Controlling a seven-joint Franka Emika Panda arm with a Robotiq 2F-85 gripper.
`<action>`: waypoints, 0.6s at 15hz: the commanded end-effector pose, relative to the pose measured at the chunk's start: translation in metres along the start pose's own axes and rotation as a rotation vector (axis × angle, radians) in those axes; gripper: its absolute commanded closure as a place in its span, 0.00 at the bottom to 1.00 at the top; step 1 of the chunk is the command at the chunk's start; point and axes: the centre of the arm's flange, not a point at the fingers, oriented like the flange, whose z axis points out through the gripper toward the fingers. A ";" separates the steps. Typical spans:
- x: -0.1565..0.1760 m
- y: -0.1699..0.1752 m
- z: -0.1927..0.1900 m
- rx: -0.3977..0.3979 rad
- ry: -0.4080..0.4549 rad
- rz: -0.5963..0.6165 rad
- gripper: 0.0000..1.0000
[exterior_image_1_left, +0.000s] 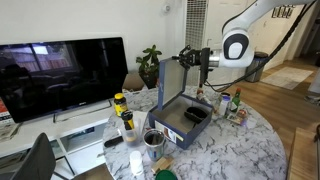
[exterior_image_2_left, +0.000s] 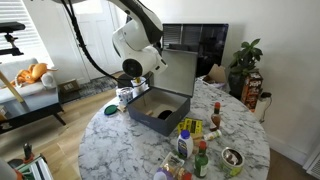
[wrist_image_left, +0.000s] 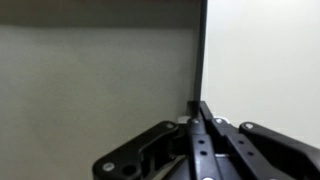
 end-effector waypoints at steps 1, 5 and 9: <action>-0.010 0.005 0.003 -0.003 -0.002 -0.006 0.99; -0.020 0.014 0.005 -0.003 0.001 -0.017 0.99; -0.029 0.017 0.009 0.006 0.000 -0.028 0.99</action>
